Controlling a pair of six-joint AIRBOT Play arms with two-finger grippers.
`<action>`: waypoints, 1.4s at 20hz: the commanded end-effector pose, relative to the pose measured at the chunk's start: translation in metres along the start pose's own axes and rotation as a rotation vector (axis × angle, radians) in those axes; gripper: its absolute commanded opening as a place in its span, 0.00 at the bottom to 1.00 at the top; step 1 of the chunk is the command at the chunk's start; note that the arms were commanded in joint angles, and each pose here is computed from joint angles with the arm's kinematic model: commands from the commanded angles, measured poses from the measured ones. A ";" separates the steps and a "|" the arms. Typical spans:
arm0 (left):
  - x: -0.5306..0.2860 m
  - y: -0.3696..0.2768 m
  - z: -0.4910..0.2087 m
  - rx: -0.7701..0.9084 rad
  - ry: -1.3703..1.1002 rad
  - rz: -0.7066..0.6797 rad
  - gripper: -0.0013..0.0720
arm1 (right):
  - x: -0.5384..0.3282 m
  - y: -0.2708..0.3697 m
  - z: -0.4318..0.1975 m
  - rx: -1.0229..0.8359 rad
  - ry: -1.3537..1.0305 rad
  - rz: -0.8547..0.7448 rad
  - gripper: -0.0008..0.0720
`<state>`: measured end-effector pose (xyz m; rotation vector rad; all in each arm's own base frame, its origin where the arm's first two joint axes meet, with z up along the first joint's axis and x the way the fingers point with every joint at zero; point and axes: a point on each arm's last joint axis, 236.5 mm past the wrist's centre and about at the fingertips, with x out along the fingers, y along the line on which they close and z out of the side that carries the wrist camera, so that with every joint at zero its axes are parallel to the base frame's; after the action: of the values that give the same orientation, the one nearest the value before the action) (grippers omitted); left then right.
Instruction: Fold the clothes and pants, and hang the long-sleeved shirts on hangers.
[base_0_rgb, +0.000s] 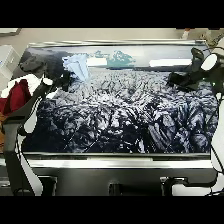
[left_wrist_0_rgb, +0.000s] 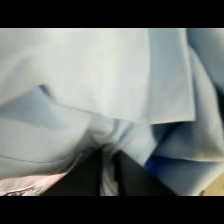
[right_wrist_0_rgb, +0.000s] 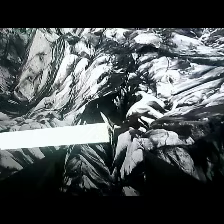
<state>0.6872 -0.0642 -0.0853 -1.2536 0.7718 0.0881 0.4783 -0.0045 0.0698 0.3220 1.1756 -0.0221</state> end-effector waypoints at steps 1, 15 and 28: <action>-0.003 -0.006 0.000 0.030 0.002 -0.011 0.05 | -0.001 -0.001 -0.017 -0.002 0.072 -0.007 0.77; -0.351 -0.288 -0.200 1.416 -0.056 -0.329 0.04 | -0.135 0.030 0.013 -0.107 -0.280 0.043 0.77; -0.219 -0.040 -0.554 1.079 0.733 -0.145 1.00 | -0.204 0.032 -0.027 -0.138 -0.319 0.029 0.77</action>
<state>0.3090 -0.4680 0.0688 -0.2002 0.9353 -0.8755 0.3877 0.0035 0.2654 0.2100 0.7876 0.0371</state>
